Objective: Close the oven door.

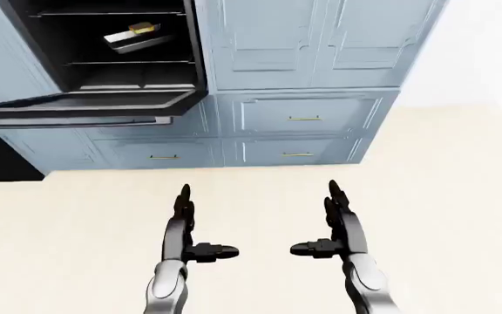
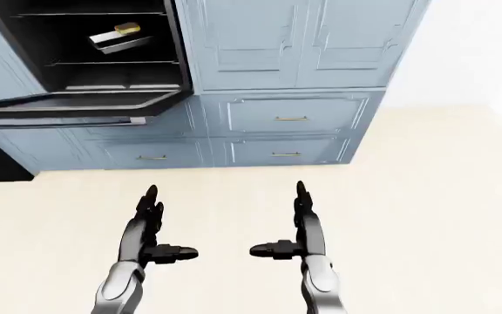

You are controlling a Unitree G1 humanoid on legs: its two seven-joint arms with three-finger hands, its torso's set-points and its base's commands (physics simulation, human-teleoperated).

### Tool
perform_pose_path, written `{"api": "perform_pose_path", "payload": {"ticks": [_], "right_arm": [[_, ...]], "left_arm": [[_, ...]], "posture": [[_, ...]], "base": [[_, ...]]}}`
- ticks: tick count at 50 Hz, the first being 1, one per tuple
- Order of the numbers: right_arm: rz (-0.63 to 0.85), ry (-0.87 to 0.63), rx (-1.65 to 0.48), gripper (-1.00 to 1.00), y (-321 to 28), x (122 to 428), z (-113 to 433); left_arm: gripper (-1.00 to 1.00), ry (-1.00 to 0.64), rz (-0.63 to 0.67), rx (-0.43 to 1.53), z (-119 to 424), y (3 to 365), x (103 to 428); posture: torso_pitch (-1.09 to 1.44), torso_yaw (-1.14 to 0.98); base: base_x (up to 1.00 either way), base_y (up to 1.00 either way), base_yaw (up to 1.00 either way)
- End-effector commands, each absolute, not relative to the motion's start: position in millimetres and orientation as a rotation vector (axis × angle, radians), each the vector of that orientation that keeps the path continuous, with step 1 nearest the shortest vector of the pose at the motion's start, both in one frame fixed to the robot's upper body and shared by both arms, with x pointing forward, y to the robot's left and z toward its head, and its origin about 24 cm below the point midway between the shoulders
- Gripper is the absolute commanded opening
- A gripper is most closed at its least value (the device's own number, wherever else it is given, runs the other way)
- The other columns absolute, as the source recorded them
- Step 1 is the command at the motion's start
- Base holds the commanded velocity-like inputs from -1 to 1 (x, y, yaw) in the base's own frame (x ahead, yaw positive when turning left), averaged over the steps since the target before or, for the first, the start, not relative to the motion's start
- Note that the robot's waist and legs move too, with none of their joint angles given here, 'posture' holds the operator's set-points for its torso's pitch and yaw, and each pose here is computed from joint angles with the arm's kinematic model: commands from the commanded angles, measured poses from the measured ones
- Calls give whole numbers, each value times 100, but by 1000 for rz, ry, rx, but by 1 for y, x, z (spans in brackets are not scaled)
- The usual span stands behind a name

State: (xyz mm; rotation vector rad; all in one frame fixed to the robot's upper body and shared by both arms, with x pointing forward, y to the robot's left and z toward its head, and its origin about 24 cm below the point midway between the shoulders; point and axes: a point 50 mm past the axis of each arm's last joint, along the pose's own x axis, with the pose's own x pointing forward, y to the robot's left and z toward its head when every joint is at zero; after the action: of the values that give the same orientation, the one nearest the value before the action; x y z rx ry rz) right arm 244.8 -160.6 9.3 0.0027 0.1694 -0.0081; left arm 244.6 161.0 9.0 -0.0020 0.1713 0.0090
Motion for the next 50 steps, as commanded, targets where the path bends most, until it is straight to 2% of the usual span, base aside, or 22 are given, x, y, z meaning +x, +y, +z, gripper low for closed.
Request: {"api": "perform_pose_path", "payload": {"ticks": [1,5,10,11,17,18,20,23,25,27,32,34,36,38,41,50], "right_arm": [[4,8,0,100,-160,254,40],[-5,3,22,100,-161,255,40],[-11,-10,17,100,-166,256,42],[-24,-18,3,100,-173,257,44],[-75,-11,-21,100,-198,257,36],[-128,-27,-6,100,-205,260,36],[-125,-2,12,100,-208,258,27],[-131,24,-45,100,-214,256,11],[-131,101,49,100,-222,252,-8],[-160,144,25,100,-231,247,-31],[-145,212,50,100,-231,234,-64],[-138,235,52,100,-229,229,-71],[-144,266,55,100,-230,222,-79],[-142,300,57,100,-230,214,-85],[-146,323,82,100,-228,211,-89],[-116,339,75,100,-226,210,-91]], "left_arm": [[100,-32,16,-1,44,162,254],[100,-50,83,28,48,175,258],[100,-17,61,16,44,178,259],[100,13,14,9,40,178,258],[100,45,55,73,31,207,253],[100,44,73,89,22,214,253],[100,66,79,-1,17,217,252],[100,96,70,-36,2,220,250],[100,117,80,-57,-12,224,248],[100,207,97,-75,-42,231,241],[100,232,109,-100,-64,232,236],[100,256,87,-30,-74,229,227],[100,326,111,-46,-84,230,219],[100,312,131,-67,-84,232,218],[100,308,152,-24,-85,233,215],[100,313,152,-77,-88,230,213]], "posture": [[0,0],[0,0],[0,0],[0,0],[0,0],[0,0],[0,0],[0,0],[0,0],[0,0],[0,0],[0,0],[0,0],[0,0],[0,0],[0,0]], "base": [[0,0,0],[0,0,0],[0,0,0],[0,0,0],[0,0,0],[0,0,0],[0,0,0],[0,0,0],[0,0,0],[0,0,0],[0,0,0],[0,0,0],[0,0,0],[0,0,0],[0,0,0],[0,0,0]]}}
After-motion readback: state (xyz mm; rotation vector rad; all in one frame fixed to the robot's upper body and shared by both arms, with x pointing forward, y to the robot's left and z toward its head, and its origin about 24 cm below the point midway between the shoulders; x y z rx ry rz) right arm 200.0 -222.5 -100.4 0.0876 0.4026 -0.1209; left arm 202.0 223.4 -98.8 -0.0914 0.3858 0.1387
